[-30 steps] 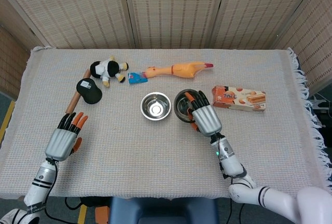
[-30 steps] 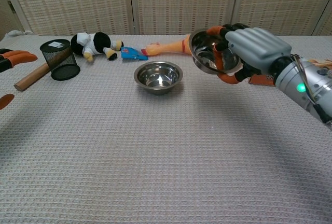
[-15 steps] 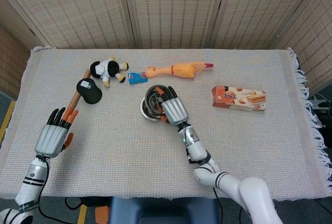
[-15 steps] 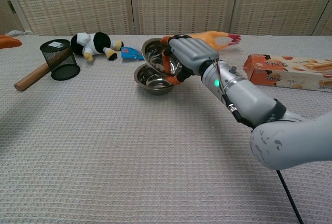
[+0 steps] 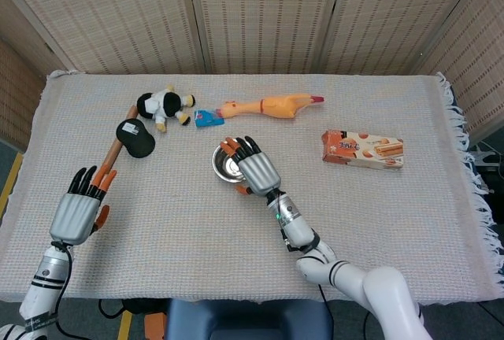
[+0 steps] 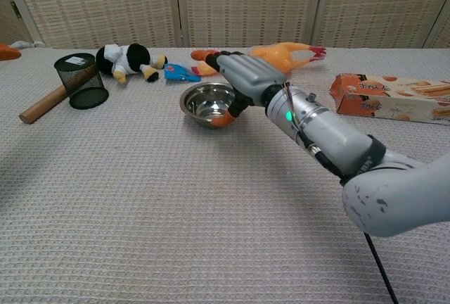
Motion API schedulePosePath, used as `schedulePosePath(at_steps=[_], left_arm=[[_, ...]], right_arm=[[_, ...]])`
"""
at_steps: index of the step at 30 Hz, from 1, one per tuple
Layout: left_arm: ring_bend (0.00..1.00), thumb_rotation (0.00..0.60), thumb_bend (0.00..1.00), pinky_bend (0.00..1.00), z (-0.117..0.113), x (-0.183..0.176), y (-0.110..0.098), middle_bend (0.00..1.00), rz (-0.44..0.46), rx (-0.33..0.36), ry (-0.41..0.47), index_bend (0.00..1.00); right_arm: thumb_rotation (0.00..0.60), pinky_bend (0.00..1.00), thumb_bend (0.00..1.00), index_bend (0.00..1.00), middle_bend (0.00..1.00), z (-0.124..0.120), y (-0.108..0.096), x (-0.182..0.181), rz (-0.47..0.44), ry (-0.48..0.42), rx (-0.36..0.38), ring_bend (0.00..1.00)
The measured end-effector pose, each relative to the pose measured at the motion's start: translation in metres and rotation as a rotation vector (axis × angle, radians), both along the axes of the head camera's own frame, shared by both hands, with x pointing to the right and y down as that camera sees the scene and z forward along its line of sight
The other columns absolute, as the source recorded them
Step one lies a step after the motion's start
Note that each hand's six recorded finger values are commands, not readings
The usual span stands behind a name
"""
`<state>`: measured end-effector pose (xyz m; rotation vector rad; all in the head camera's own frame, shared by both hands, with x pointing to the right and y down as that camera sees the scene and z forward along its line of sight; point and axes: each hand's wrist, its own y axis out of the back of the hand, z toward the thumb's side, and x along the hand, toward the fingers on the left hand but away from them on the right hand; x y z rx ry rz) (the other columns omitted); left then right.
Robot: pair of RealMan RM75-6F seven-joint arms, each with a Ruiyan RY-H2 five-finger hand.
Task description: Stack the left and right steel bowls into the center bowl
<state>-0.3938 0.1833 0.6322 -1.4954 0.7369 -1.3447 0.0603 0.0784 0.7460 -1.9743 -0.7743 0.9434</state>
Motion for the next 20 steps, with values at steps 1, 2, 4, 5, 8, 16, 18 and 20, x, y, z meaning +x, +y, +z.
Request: schedulePosePath(at_steps=[1, 2, 4, 5, 8, 16, 18, 20], left_arm=[[0.00, 0.600, 0.49, 0.07, -0.003, -0.003, 0.002, 0.00, -0.003, 0.000, -0.003, 0.00], [0.00, 0.600, 0.48, 0.07, -0.006, -0.007, 0.006, 0.00, -0.010, -0.002, -0.009, 0.00], [0.00, 0.600, 0.48, 0.07, -0.012, -0.017, 0.013, 0.00, -0.029, -0.010, -0.017, 0.00], [0.00, 0.600, 0.49, 0.07, -0.017, -0.025, 0.019, 0.00, -0.049, -0.016, -0.020, 0.00], [0.00, 0.600, 0.48, 0.07, -0.030, -0.044, 0.035, 0.00, -0.110, -0.022, -0.008, 0.00], [0.00, 0.600, 0.48, 0.08, -0.060, -0.068, 0.062, 0.00, -0.222, -0.025, 0.043, 0.00], [0.00, 0.600, 0.48, 0.08, -0.066, -0.070, 0.065, 0.00, -0.239, -0.033, 0.056, 0.00], [0.00, 0.600, 0.48, 0.08, -0.067, -0.071, 0.064, 0.00, -0.238, -0.033, 0.059, 0.00]], right_arm=[[0.600, 0.00, 0.06, 0.00, 0.00, -0.005, 0.001, 0.006, -0.003, -0.003, 0.007, 0.00], [0.600, 0.00, 0.06, 0.00, 0.00, -0.013, 0.002, 0.014, -0.004, -0.006, 0.018, 0.00], [0.600, 0.00, 0.06, 0.00, 0.00, -0.026, 0.006, 0.031, -0.004, -0.002, 0.036, 0.00], [0.600, 0.00, 0.06, 0.00, 0.00, -0.036, 0.009, 0.045, -0.002, 0.011, 0.048, 0.00], [0.600, 0.00, 0.06, 0.00, 0.00, -0.064, 0.019, 0.097, 0.027, 0.096, 0.077, 0.00], [0.600, 0.00, 0.06, 0.00, 0.00, -0.136, 0.098, 0.294, 0.365, 0.470, 0.087, 0.00], [0.600, 0.00, 0.06, 0.00, 0.00, -0.149, 0.118, 0.324, 0.436, 0.527, 0.095, 0.00], [0.600, 0.00, 0.06, 0.00, 0.00, -0.161, 0.126, 0.341, 0.453, 0.557, 0.104, 0.00]])
